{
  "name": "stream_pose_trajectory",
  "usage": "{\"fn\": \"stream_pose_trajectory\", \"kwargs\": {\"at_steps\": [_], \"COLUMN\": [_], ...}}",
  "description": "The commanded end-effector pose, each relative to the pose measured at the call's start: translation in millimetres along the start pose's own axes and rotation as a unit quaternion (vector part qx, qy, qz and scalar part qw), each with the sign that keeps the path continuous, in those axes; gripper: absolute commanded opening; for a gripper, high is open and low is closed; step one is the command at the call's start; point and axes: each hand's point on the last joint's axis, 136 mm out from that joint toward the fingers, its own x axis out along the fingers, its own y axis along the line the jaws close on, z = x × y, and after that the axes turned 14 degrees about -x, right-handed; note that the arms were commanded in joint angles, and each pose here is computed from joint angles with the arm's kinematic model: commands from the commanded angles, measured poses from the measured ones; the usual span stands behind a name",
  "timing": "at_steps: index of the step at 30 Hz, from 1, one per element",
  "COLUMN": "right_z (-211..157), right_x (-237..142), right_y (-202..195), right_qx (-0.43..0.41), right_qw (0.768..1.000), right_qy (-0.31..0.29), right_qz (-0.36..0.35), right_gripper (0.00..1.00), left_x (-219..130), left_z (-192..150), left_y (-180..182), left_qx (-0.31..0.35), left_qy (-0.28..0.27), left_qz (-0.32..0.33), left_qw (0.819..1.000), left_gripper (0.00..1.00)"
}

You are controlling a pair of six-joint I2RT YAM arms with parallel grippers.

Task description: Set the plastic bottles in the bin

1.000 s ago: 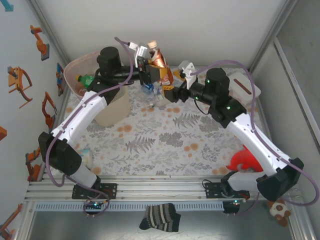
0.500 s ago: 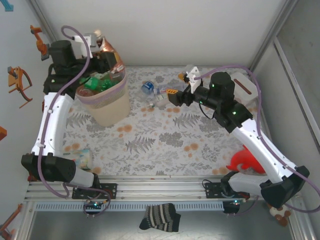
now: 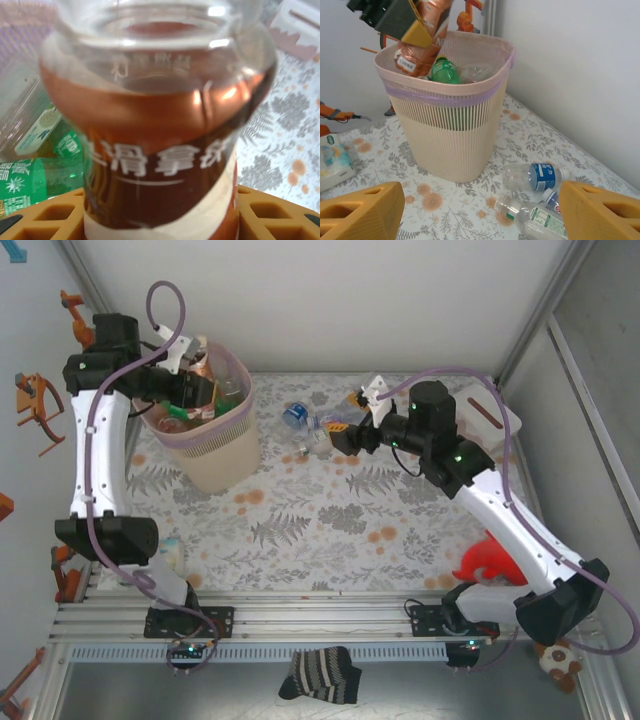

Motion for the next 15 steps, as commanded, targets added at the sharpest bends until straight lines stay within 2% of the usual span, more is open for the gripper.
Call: {"fn": "stream_pose_trajectory", "kwargs": {"at_steps": [1, 6, 9, 12, 15], "right_z": [17.8, 15.3, 14.5, 17.6, 20.3], "right_x": [-2.8, -1.2, -0.8, 0.6, 4.3], "right_y": [1.3, 1.7, 0.9, -2.5, -0.8], "right_qx": [-0.011, -0.006, -0.005, -0.002, -0.005], "right_qw": [1.0, 1.0, 1.0, 1.0, 1.0], "right_qy": [-0.016, -0.004, -0.002, -0.005, -0.004], "right_qz": [0.011, 0.017, 0.015, 0.01, 0.024], "right_gripper": [0.8, 0.8, 0.79, 0.8, 0.8], "left_x": [-4.0, 13.7, 22.7, 20.3, 4.4], "left_z": [-25.4, -34.9, -42.0, -42.0, -32.7], "left_y": [6.3, 39.9, 42.1, 36.3, 23.3], "left_qx": [0.024, 0.021, 0.017, 0.007, 0.007], "left_qy": [0.058, 0.099, 0.115, 0.106, 0.07], "left_qz": [0.015, 0.072, 0.063, 0.04, 0.012], "left_qw": [0.998, 0.992, 0.991, 0.994, 0.997], "left_gripper": [0.51, 0.51, 0.55, 0.64, 0.71]}}
